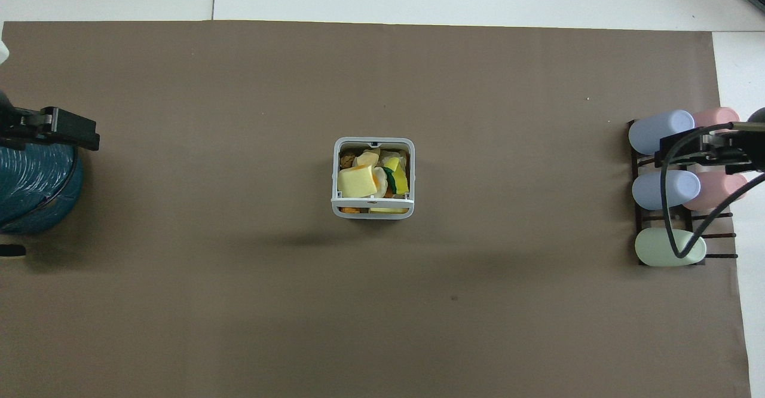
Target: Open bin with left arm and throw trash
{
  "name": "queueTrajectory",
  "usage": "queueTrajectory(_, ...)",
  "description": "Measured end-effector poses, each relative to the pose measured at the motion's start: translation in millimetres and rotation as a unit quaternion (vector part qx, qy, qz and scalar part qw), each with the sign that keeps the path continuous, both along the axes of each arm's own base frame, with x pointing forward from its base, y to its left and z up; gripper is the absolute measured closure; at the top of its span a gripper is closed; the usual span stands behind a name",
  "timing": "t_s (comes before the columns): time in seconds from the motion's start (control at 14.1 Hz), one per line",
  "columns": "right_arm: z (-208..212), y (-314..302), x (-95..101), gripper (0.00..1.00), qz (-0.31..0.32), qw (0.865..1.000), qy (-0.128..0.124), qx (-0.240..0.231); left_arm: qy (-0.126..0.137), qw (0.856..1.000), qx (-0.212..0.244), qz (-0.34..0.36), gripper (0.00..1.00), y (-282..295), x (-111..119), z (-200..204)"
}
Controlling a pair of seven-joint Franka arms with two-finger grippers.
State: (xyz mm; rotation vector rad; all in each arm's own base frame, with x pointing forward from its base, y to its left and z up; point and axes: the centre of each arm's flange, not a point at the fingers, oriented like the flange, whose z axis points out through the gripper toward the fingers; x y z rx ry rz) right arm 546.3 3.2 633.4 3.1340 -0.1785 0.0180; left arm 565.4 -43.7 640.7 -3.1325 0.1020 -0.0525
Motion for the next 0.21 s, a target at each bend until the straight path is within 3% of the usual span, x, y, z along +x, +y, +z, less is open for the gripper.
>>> queueTrajectory(0.21,-0.4,0.0,-0.1,0.00,0.000,1.000,0.001,0.000,-0.003,1.000,0.000,-0.001,0.00,-0.8,0.5,0.6)
